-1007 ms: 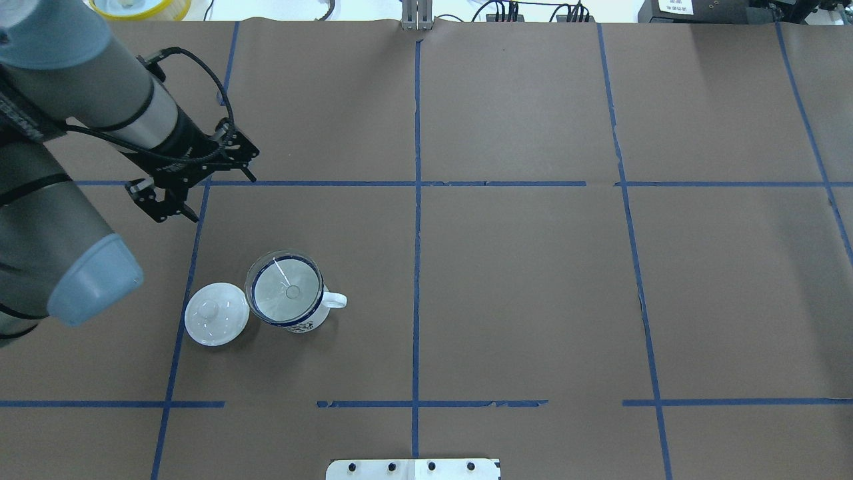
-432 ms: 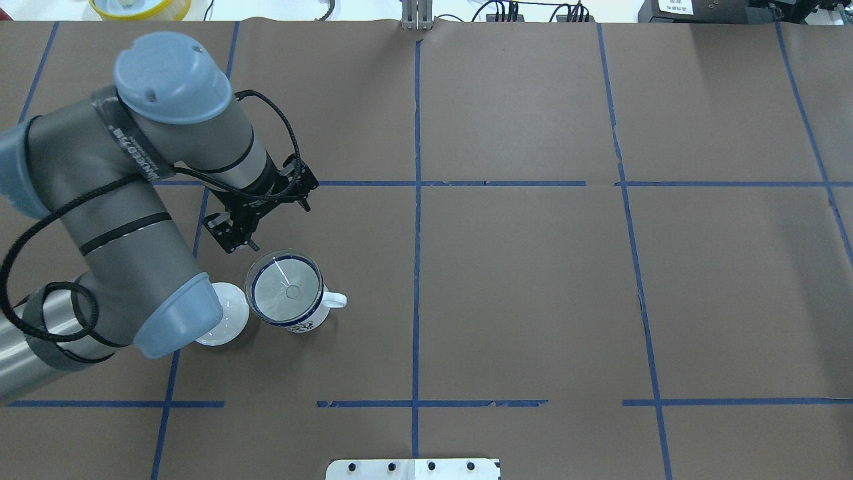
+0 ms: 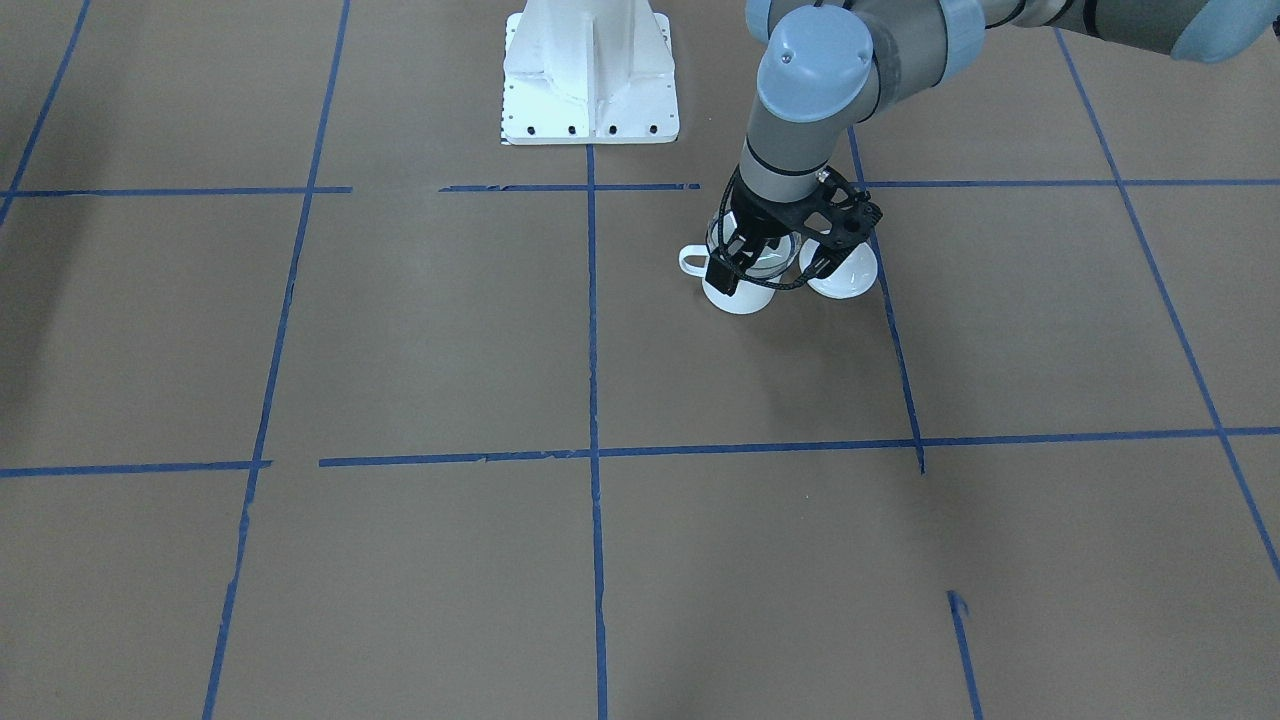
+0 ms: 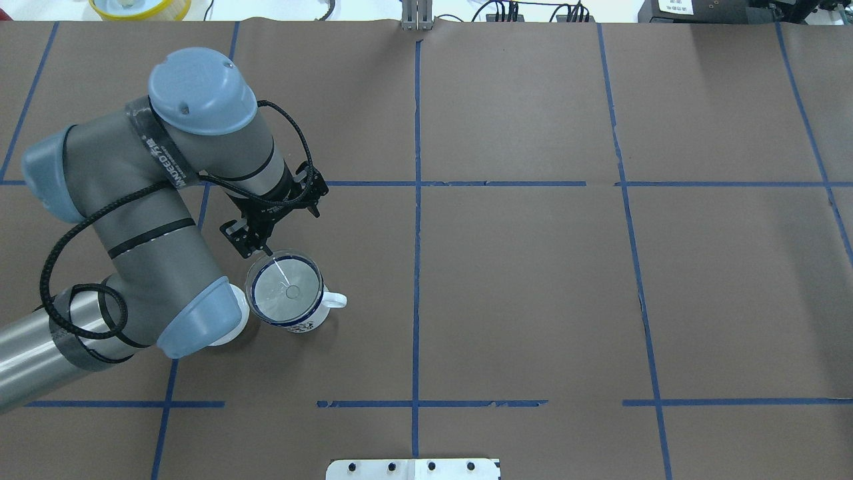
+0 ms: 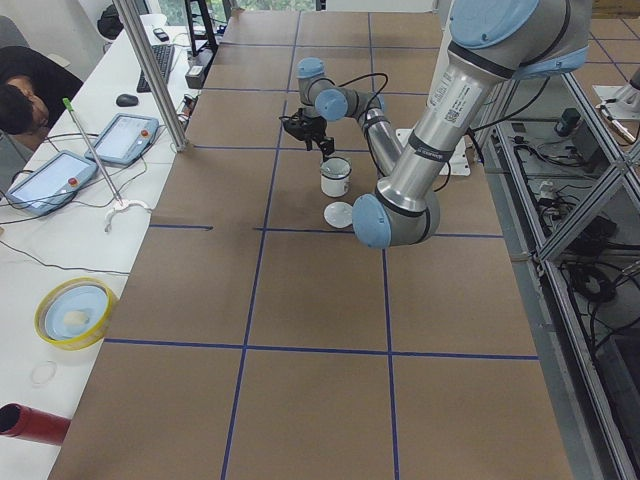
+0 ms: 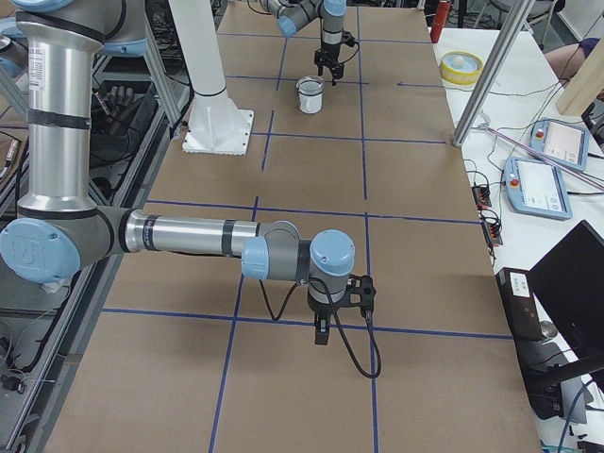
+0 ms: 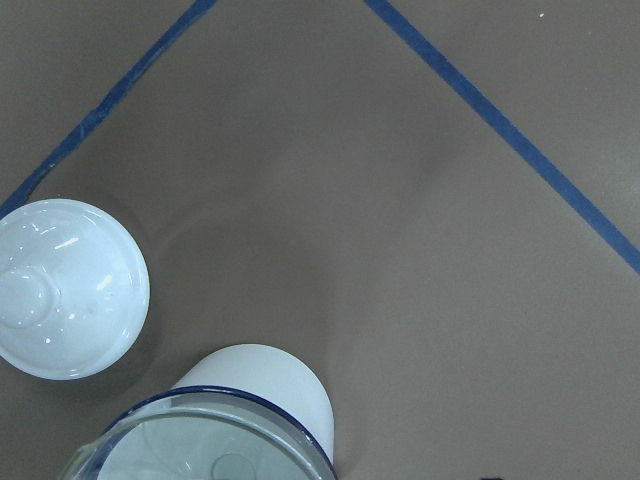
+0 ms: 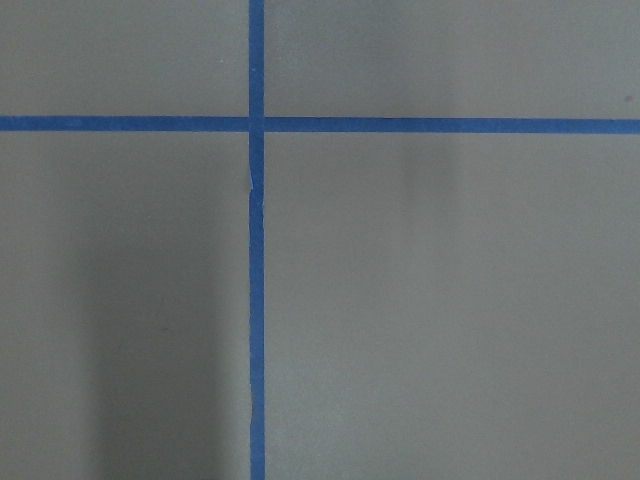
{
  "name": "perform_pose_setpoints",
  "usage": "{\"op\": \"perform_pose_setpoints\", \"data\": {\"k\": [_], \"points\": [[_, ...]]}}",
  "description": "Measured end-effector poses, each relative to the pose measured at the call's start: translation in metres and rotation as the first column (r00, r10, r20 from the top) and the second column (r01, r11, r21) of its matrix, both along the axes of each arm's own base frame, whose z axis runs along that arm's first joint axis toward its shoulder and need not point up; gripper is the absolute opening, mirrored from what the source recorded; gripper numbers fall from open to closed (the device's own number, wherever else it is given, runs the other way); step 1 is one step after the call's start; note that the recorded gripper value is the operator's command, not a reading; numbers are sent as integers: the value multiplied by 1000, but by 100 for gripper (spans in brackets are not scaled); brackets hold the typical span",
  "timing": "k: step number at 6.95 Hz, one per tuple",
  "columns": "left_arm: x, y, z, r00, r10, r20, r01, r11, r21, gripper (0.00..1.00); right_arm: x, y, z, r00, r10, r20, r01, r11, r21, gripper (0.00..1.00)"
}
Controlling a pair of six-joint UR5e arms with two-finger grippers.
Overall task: Remove funnel from cup
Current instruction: 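Move the left gripper over the mug and grasp the clear funnel, then lift the funnel out of the mug with the left gripper, moving away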
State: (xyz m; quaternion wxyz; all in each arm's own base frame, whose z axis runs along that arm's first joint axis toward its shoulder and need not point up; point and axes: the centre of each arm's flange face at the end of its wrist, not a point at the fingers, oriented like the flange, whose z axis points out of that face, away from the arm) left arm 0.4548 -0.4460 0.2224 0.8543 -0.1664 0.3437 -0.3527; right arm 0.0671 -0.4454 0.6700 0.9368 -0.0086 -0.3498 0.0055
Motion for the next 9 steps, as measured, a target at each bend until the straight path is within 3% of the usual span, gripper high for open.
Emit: {"op": "perform_pose_setpoints", "data": {"k": [1, 2, 3, 4, 9], "points": [[5, 2, 3, 1000, -4, 2, 4, 1000, -12, 74, 0, 0, 0, 1000, 0, 0, 0, 1000, 0, 100], [12, 3, 7, 1000, -5, 3, 5, 1000, -22, 51, 0, 0, 0, 1000, 0, 0, 0, 1000, 0, 100], [20, 5, 11, 1000, -5, 6, 5, 999, -32, 19, 0, 0, 0, 1000, 0, 0, 0, 1000, 0, 100], [24, 7, 11, 1000, -5, 5, 5, 999, -35, 0, 0, 0, 0, 1000, 0, 0, 0, 1000, 0, 100], [10, 19, -9, 1000, -16, 16, 17, 998, -55, 0, 0, 0, 0, 1000, 0, 0, 0, 1000, 0, 100]]}}
